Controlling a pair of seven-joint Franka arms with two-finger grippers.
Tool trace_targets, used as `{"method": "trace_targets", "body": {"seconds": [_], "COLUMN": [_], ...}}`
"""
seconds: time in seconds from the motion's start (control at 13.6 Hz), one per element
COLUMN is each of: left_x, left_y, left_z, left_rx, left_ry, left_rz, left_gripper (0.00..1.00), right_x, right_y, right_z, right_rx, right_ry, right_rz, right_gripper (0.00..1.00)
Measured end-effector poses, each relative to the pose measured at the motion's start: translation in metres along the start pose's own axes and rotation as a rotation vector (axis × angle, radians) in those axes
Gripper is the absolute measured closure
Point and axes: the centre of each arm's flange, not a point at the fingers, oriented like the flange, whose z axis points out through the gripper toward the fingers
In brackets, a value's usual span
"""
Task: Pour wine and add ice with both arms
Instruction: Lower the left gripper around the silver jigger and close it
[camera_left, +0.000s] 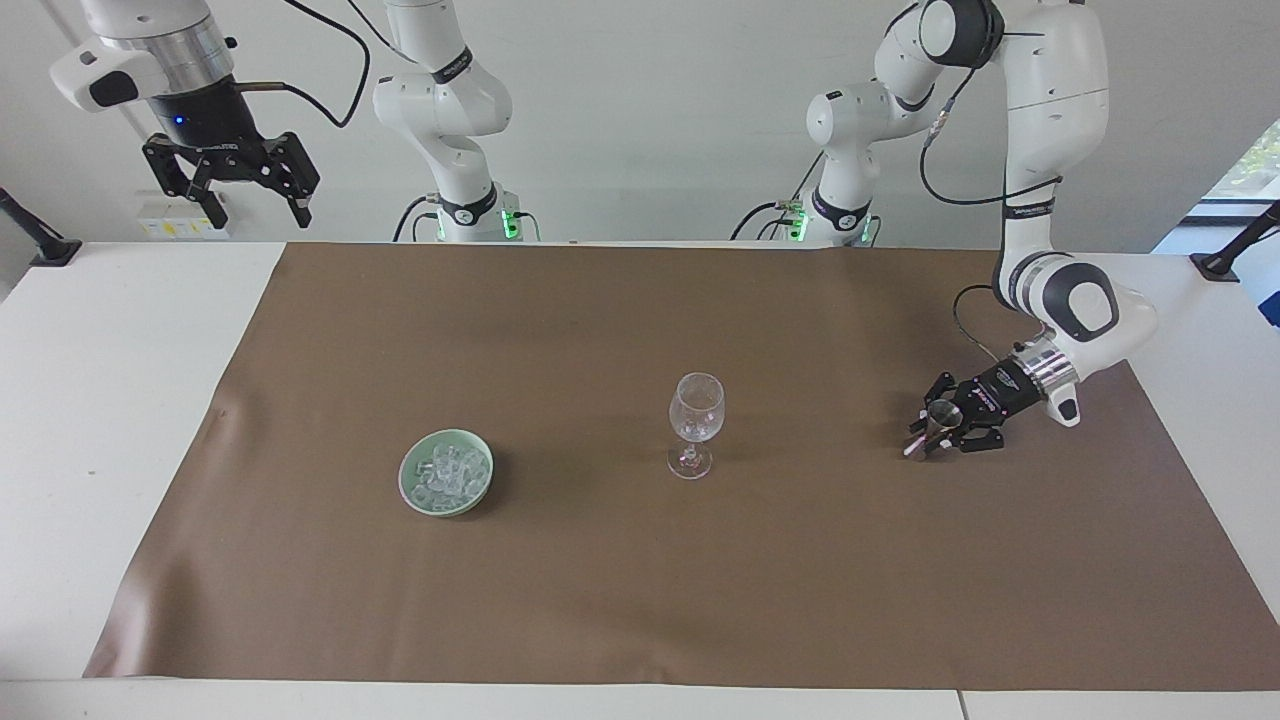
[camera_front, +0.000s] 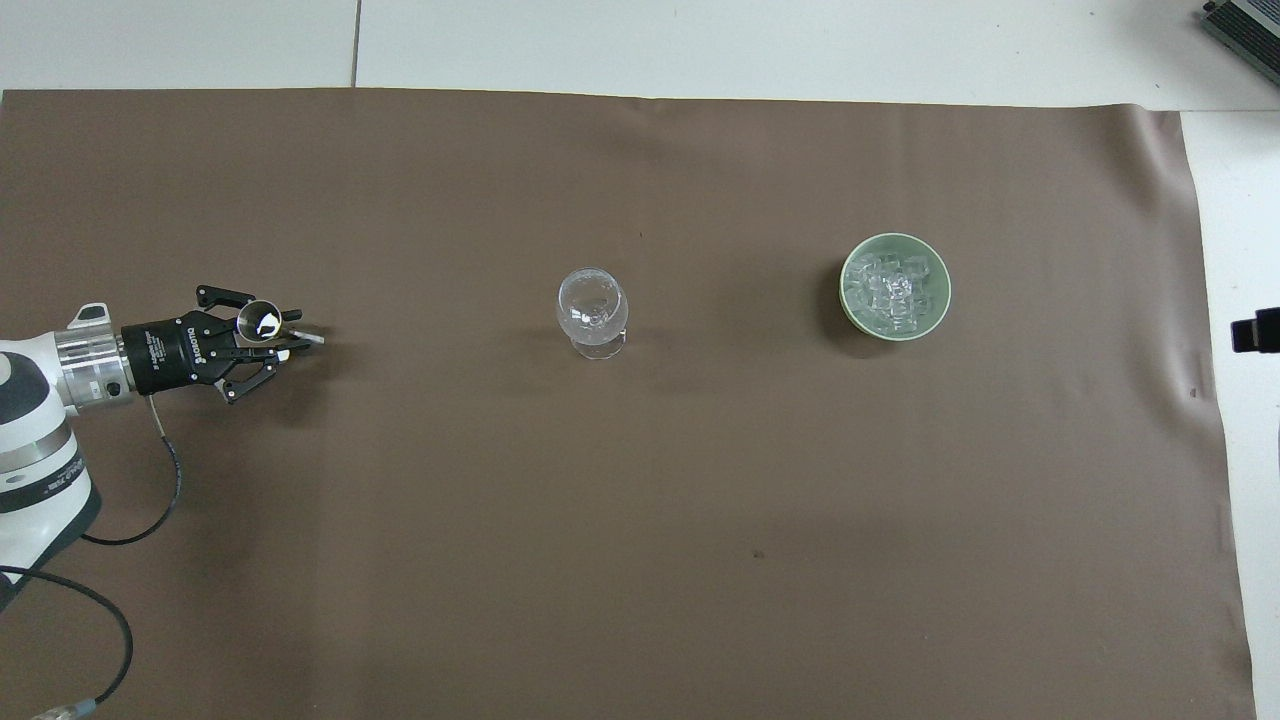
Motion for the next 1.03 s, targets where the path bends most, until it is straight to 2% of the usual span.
{"method": "trace_targets", "body": {"seconds": [0.22,0.37,1.03], "left_x": [0.0000,-0.0001,-0.0004], "left_y": [0.0000,0.0000,0.0001], "left_z": [0.0000,0.0000,0.0000], "left_rx": [0.000,0.000,-0.001], "left_ry": [0.000,0.000,-0.001], "left_rz": [0.000,0.000,0.000], "left_gripper": [0.65,0.77,0.78], "right_x": [0.0000,0.0000,0.0000], "right_y": [0.0000,0.0000,0.0000], "right_z": [0.0000,0.0000,0.0000], "right_rx": [0.000,0.000,0.000], "right_ry": [0.000,0.000,0.000], "right_rz": [0.000,0.000,0.000], "right_gripper": [0.00,0.00,0.00]}}
